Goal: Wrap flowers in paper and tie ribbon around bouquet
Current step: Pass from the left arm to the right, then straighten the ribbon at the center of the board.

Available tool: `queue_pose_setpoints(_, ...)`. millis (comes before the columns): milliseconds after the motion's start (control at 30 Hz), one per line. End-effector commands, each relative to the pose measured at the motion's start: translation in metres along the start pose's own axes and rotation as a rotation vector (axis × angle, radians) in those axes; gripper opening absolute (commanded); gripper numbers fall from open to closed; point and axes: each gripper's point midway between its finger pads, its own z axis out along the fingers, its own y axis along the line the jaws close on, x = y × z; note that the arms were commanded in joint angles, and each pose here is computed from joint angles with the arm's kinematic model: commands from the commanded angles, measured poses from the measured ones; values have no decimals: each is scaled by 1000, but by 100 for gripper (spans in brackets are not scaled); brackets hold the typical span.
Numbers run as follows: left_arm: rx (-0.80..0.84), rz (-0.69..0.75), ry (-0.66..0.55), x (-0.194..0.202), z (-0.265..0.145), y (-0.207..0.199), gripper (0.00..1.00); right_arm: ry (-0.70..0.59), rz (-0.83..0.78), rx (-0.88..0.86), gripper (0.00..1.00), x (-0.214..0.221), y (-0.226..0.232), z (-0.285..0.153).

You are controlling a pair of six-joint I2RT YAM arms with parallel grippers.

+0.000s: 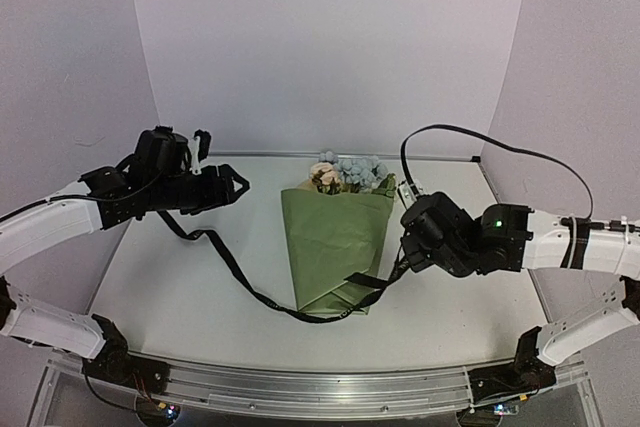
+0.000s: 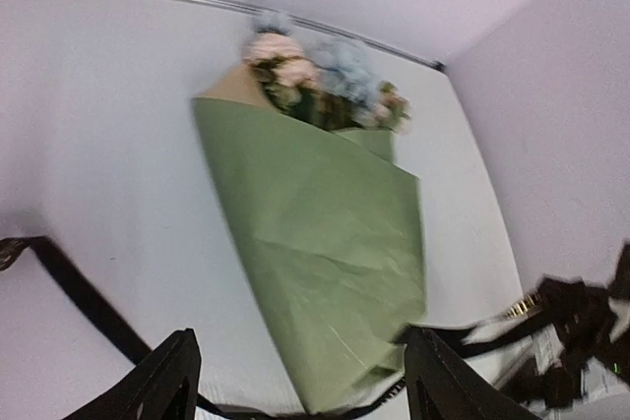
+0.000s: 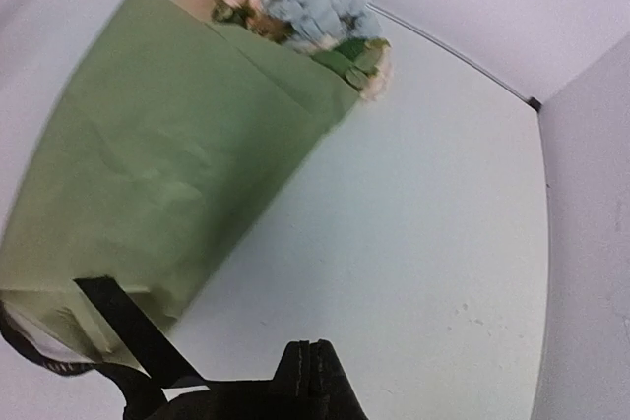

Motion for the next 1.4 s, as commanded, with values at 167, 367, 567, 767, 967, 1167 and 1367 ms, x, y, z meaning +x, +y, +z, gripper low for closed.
queue_pose_setpoints(167,-612,-391,-102,-9,3,205,74,110,-9,216,0,55,-60,2)
queue_pose_setpoints(367,-716,-553,-50,1,26,281,67,156,64,256,0,71,-81,8)
queue_pose_setpoints(567,-717,-599,-5,-2,65,316,64,171,122,274,0,83,-96,7)
queue_pose_setpoints(767,-683,-647,27,1,96,326,61,176,139,286,0,89,-102,7)
queue_pose_setpoints(967,-712,-710,49,19,97,333,43,175,151,298,0,95,-107,6)
queue_pose_setpoints(1167,-774,-697,23,18,89,341,11,165,181,316,0,95,-114,4)
queue_pose_setpoints(1367,-874,-591,-26,0,59,344,0,162,217,362,0,91,-128,1)
